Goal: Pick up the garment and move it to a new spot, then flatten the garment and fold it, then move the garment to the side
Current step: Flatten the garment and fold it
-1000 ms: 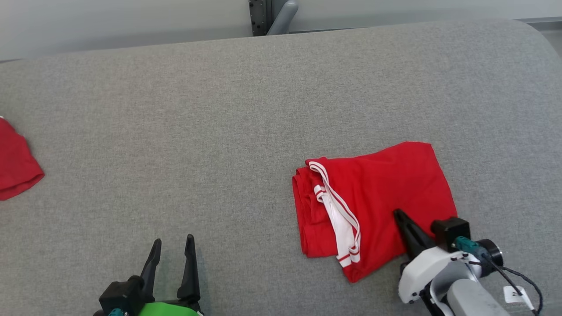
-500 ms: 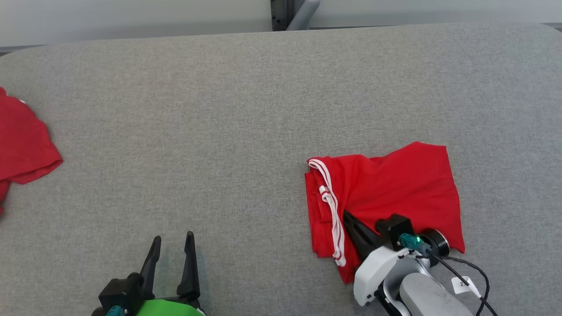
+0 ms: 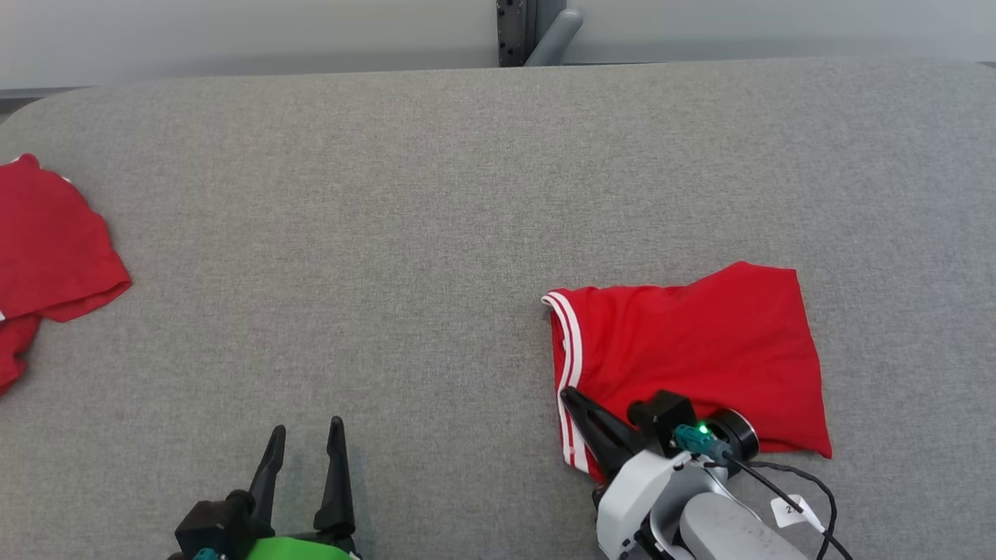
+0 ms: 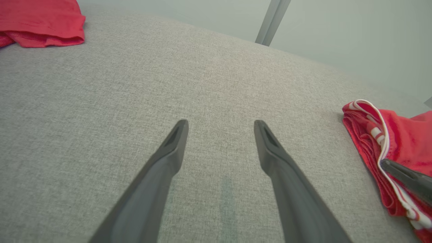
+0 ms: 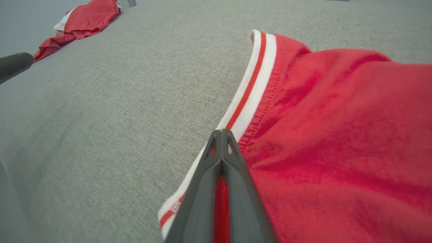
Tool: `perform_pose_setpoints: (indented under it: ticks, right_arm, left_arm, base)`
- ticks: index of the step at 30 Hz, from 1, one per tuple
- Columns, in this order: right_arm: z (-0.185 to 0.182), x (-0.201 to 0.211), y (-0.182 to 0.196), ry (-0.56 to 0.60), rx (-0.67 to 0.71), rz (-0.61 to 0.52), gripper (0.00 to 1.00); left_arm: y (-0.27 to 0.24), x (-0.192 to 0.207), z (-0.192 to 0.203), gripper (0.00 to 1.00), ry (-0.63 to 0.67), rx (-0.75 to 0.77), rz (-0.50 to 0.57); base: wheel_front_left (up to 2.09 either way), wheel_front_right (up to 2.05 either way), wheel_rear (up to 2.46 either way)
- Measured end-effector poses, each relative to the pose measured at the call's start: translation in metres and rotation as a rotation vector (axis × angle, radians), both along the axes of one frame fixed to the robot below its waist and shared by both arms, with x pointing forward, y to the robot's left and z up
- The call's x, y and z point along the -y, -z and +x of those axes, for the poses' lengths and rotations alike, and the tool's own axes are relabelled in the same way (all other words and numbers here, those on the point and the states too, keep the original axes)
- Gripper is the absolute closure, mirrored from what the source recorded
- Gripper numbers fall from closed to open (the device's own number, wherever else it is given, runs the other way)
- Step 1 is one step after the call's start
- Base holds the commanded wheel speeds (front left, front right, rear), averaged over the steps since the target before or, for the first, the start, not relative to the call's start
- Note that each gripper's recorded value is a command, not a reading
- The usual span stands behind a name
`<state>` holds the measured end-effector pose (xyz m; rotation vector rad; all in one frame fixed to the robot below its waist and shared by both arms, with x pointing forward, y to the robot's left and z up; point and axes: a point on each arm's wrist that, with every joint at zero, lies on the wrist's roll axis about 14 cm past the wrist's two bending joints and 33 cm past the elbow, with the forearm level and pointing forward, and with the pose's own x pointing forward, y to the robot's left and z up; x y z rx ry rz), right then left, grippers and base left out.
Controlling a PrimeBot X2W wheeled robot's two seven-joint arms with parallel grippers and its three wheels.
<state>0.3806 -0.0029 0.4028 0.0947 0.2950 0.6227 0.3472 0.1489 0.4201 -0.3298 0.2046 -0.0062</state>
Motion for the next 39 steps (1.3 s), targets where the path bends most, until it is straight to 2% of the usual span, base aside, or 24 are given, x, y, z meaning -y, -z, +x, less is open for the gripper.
perform_pose_setpoints:
  ticks: [13, 14, 15, 16, 17, 28, 39]
  right_arm:
    - [0.001, 0.034, -0.006, 0.114, 0.002, 0.011, 1.0]
    - [0.001, 0.041, -0.007, 0.132, 0.006, 0.01, 0.74]
    - [0.0, 0.05, -0.008, 0.153, 0.013, 0.005, 0.53]
    - [0.0, 0.062, -0.009, 0.174, 0.021, -0.007, 0.08]
    - [-0.001, 0.073, -0.011, 0.197, 0.035, -0.017, 0.0]
    - [-0.02, 0.194, -0.079, 0.532, 0.282, -0.057, 0.0]
    - [-0.055, 0.25, -0.089, 0.696, 0.325, -0.115, 0.0]
  left_arm:
    - [-0.006, 0.004, -0.002, 0.0, 0.008, 0.018, -0.008]
    - [-0.007, 0.003, -0.002, 0.0, 0.007, 0.021, -0.007]
    - [-0.007, 0.002, -0.004, 0.0, 0.005, 0.022, -0.006]
    - [-0.008, 0.001, -0.006, 0.0, 0.003, 0.023, -0.005]
    - [-0.008, 0.0, -0.007, 0.0, -0.001, 0.025, -0.002]
    - [-0.032, -0.013, -0.018, 0.0, -0.01, 0.107, 0.043]
    - [-0.052, -0.016, -0.023, 0.0, 0.022, 0.186, 0.084]
  base:
    - [0.0, 0.0, 0.0]
    - [0.0, 0.0, 0.0]
    - [0.0, 0.0, 0.0]
    - [0.0, 0.0, 0.0]
    - [0.0, 0.0, 0.0]
    - [0.0, 0.0, 0.0]
    - [0.0, 0.0, 0.0]
